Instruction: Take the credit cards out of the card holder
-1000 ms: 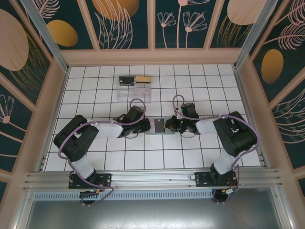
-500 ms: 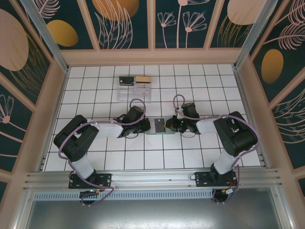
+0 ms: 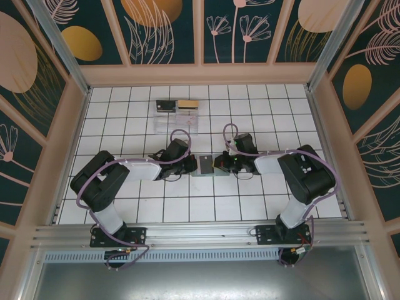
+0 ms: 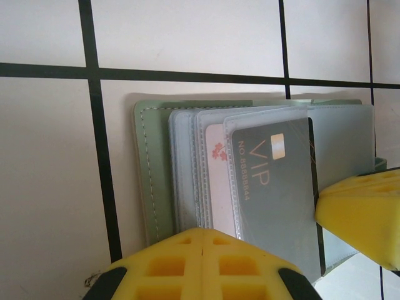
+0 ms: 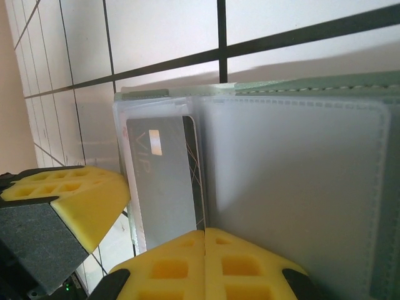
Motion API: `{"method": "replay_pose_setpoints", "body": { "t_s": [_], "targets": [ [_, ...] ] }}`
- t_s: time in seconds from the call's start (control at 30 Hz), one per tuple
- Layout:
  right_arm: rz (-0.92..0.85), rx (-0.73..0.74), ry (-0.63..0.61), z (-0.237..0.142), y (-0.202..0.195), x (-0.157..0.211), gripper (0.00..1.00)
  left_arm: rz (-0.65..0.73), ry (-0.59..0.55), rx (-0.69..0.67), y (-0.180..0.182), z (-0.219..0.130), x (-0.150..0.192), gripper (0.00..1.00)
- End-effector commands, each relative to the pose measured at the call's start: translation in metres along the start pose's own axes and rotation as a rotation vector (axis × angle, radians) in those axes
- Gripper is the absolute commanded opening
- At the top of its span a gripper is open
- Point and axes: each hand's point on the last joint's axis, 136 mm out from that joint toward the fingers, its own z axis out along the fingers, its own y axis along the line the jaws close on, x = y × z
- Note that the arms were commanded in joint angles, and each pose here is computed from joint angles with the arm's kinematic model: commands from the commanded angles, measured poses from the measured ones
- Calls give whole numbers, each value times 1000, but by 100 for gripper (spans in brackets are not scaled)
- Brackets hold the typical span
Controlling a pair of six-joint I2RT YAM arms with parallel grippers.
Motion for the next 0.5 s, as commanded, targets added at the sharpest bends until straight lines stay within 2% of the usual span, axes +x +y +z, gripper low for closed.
{"method": "replay_pose_setpoints", "body": {
  "t_s": [0.0,0.47],
  "targets": [
    [1,43,-5,0,-11,-5,6,-1,64,-59,16,2,16,0],
    [48,50,-35,-10,-22,-4,6,-1,60,-61,16,0,15,0]
  ]
}}
